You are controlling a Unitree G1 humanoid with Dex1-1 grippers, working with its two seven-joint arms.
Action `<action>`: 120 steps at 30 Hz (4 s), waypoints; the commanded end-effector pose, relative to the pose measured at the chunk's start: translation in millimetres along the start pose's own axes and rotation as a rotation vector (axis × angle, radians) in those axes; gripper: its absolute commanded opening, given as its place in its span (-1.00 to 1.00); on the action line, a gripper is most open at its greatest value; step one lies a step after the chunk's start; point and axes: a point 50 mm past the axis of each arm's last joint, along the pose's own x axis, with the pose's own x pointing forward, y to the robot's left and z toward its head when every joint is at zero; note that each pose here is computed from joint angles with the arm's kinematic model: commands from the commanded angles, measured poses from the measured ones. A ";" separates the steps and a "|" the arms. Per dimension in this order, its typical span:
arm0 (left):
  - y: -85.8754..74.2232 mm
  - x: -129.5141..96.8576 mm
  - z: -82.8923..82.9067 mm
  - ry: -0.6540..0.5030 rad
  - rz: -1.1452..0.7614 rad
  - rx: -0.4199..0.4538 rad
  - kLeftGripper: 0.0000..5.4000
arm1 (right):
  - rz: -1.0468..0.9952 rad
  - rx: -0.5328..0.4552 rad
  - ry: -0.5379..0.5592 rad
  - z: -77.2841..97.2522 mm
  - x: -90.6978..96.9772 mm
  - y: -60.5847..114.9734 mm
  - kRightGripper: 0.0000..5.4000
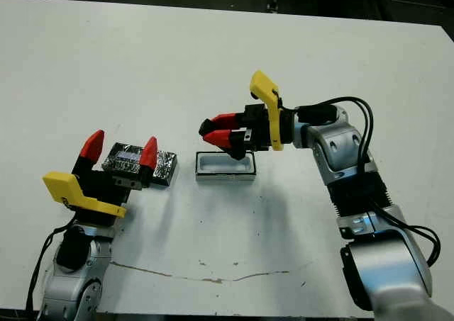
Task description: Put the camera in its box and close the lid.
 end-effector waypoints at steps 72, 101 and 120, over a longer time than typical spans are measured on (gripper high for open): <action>2.1 -3.9 -3.3 0.008 -0.007 0.015 1.00 | 0.118 -0.158 0.258 -23.5 -22.9 2.9 0.73; 73.5 66.8 126.5 0.187 -0.777 0.727 1.00 | -0.837 0.230 -0.445 -102.0 -91.2 107.4 0.19; 78.7 101.8 91.2 0.562 -1.381 0.421 1.00 | -0.884 0.312 -0.500 -107.3 -79.3 109.5 -0.86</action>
